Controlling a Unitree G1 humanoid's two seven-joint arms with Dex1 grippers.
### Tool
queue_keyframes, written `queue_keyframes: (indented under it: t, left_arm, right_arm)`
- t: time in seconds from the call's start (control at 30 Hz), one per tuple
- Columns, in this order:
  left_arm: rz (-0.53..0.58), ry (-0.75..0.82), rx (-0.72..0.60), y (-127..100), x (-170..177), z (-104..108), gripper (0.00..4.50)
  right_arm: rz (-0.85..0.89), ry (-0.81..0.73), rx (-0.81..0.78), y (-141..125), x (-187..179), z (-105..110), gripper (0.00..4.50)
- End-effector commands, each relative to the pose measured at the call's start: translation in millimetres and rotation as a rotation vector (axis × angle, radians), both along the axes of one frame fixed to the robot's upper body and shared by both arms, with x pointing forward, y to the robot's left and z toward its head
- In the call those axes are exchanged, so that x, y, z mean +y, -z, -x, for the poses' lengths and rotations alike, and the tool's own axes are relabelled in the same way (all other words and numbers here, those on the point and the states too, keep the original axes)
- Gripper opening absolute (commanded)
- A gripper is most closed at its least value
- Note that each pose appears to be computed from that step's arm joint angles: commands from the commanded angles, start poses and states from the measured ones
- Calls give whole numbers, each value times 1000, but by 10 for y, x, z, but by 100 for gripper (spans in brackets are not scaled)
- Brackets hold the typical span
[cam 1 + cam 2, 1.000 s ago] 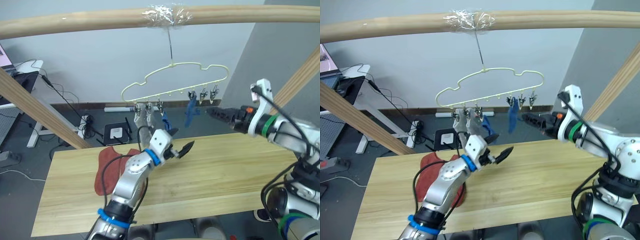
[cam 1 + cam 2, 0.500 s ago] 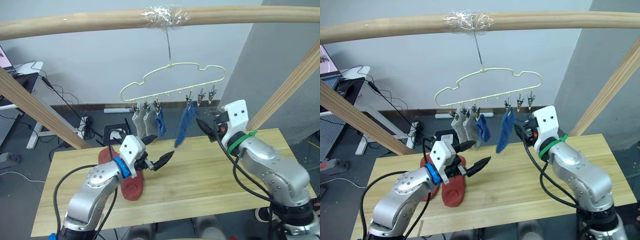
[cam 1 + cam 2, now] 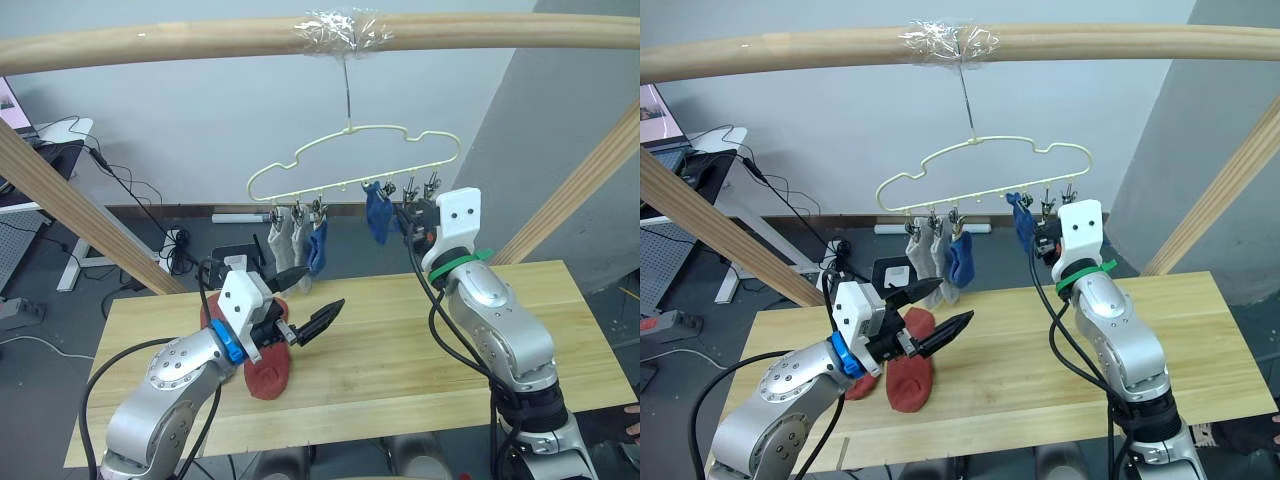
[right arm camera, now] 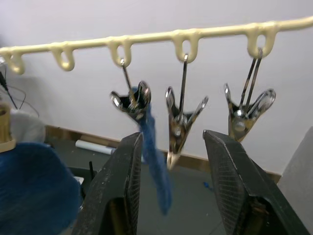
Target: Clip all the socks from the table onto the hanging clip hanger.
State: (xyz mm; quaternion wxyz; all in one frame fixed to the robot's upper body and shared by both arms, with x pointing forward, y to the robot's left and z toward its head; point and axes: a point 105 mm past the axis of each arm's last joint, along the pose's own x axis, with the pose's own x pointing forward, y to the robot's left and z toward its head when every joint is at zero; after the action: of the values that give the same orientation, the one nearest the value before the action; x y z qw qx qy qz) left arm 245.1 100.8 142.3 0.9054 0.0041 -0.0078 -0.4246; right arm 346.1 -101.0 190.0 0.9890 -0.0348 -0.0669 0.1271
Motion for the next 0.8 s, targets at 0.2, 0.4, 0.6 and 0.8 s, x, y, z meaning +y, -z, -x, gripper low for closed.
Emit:
queue_keyframes:
  t: [0.2, 0.4, 0.6, 0.8]
  left_arm:
    - [42, 18, -56, -161, -104, 113, 450]
    - [21, 20, -54, -110, -68, 112, 450]
    - [27, 26, -51, -91, -87, 130, 450]
    - [24, 22, -50, -60, -83, 126, 450]
  right_arm:
    - [-38, 38, -69, -188, -18, -67, 205]
    - [-56, 29, -73, -199, 51, -111, 205]
    - [-74, 31, -78, -225, 87, -151, 205]
    - [-92, 35, -79, -242, 105, -198, 205]
